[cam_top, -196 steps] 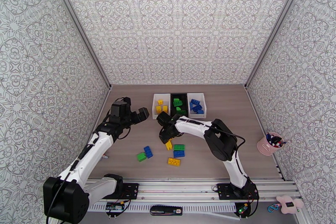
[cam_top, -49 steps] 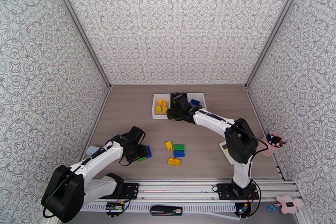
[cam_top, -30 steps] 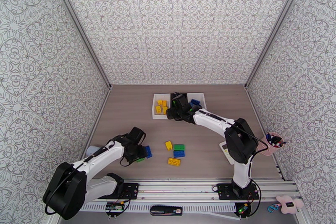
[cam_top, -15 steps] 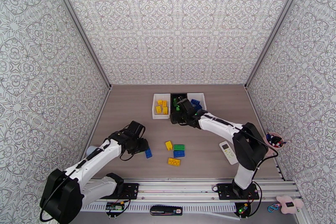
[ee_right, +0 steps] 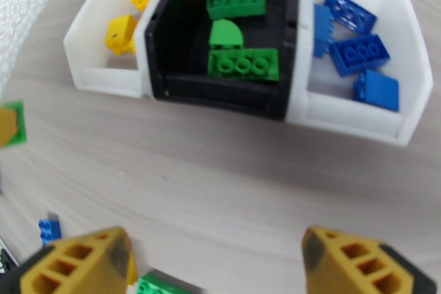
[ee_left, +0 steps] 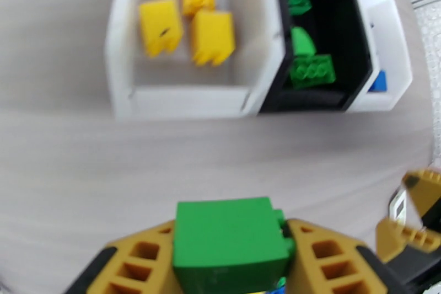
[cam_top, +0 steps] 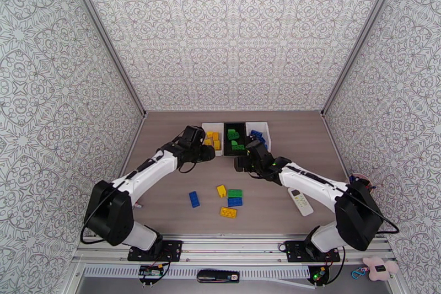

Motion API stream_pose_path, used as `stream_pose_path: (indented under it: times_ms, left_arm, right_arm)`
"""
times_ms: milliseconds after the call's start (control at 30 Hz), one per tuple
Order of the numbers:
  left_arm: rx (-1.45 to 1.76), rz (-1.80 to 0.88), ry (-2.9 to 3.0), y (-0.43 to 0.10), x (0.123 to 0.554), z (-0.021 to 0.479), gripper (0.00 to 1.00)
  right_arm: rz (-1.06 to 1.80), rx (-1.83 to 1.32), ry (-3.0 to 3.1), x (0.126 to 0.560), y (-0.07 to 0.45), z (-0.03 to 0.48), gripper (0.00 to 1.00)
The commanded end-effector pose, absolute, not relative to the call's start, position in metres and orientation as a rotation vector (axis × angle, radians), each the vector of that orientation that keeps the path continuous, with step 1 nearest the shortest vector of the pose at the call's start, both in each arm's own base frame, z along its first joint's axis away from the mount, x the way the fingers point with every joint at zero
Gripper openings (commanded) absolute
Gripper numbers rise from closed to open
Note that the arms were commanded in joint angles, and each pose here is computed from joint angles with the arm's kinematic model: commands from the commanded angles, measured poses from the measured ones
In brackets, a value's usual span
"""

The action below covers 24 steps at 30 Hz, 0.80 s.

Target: Sort the legos into containers by color

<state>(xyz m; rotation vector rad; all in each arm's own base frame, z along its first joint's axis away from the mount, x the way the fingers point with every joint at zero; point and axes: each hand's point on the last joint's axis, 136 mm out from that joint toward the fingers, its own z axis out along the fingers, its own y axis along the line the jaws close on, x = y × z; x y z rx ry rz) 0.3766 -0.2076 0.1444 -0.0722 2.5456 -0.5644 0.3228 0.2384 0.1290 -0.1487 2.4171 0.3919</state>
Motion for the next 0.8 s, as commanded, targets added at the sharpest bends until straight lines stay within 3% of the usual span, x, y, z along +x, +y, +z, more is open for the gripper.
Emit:
stream_pose_path:
  times_ms: [0,333,567,767]
  left_arm:
    - [0.038,-0.655,2.475,-0.241,0.406,0.156,0.40]
    - [0.046,-0.737,2.424,-0.300,0.487,0.160,0.40]
    - [-0.004,-0.774,2.448,-0.318,0.517,0.144,0.41]
    - [0.018,-0.749,2.450,-0.318,0.520,0.148,0.55]
  right_arm:
    - [0.365,-0.067,2.419,0.315,0.221,0.129,0.85]
    - [0.333,-0.038,2.436,0.304,0.207,0.119,0.85]
    - [0.328,-0.050,2.429,0.306,0.209,0.123,0.85]
    - [0.329,-0.072,2.437,0.306,0.210,0.124,0.85]
